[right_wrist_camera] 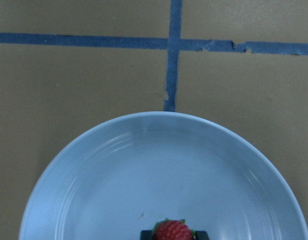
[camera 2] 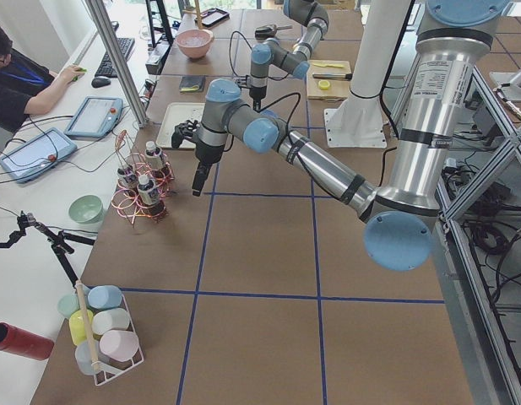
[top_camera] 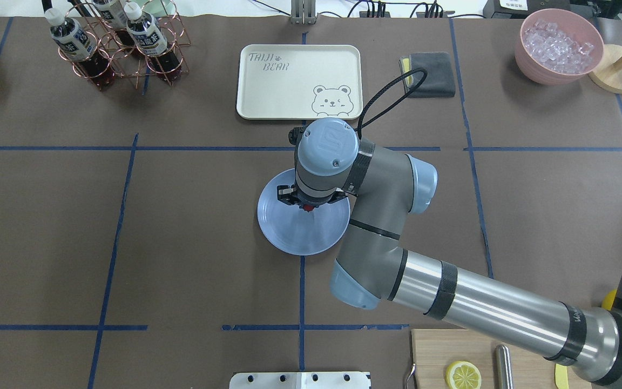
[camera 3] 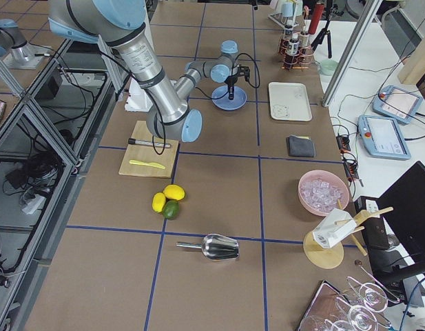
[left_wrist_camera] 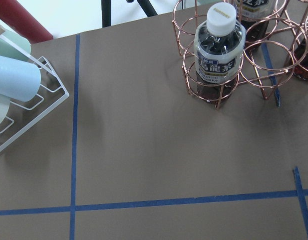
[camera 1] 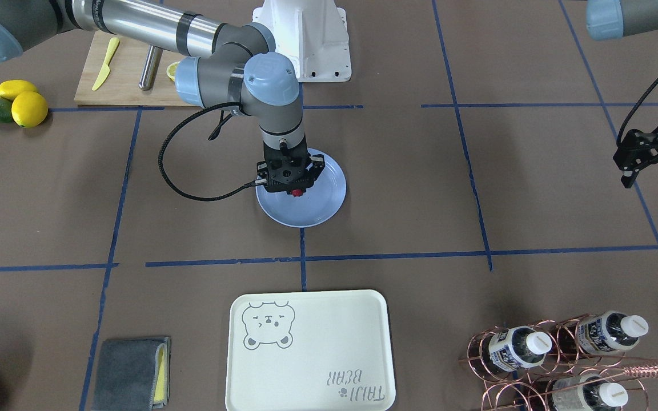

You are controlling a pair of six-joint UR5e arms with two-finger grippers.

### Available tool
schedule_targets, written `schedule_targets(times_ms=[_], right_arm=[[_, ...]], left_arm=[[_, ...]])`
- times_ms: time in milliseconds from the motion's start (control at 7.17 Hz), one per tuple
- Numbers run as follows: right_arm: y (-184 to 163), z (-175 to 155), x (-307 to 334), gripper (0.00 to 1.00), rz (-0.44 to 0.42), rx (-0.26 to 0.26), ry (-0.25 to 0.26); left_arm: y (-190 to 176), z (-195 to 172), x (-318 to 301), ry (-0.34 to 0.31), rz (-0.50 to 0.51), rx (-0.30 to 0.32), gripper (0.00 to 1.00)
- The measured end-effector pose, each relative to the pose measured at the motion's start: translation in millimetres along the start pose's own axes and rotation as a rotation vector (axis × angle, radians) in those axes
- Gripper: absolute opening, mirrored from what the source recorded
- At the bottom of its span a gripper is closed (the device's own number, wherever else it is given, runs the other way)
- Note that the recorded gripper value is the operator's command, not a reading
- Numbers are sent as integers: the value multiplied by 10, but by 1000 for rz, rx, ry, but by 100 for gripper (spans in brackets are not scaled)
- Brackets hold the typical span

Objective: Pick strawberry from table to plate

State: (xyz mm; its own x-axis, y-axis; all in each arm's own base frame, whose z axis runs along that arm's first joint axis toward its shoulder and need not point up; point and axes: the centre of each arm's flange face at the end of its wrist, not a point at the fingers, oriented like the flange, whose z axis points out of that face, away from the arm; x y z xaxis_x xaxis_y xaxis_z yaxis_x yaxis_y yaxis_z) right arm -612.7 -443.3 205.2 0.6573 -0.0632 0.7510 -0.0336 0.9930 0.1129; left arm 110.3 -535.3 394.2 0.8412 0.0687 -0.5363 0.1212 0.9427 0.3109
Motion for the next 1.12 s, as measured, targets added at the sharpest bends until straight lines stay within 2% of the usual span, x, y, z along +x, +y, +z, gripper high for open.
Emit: schedule_targets(times_ms=[140,279,419,837,977,1116], right_arm=[[23,9,-15,55,5,-2,-2],[41,26,-23,83,18,-5,-1],[56,46,-28,99,33,-7,0],[32,-46,-106,100,61,-2,-18],[-43,-165,-75,100,69,8,-24],[-188,-390,41,100,81,19,-11]], left_arm=[[-4,9,-10,-1,-1,-1,100],[-7,14,-15,-2,-2,-1,100],[-8,15,-18,-2,-3,-1,100],[-9,22,-25,-2,-5,-3,100],[-12,46,-47,-5,-8,-7,100],[-25,90,-117,-9,-7,-16,100]])
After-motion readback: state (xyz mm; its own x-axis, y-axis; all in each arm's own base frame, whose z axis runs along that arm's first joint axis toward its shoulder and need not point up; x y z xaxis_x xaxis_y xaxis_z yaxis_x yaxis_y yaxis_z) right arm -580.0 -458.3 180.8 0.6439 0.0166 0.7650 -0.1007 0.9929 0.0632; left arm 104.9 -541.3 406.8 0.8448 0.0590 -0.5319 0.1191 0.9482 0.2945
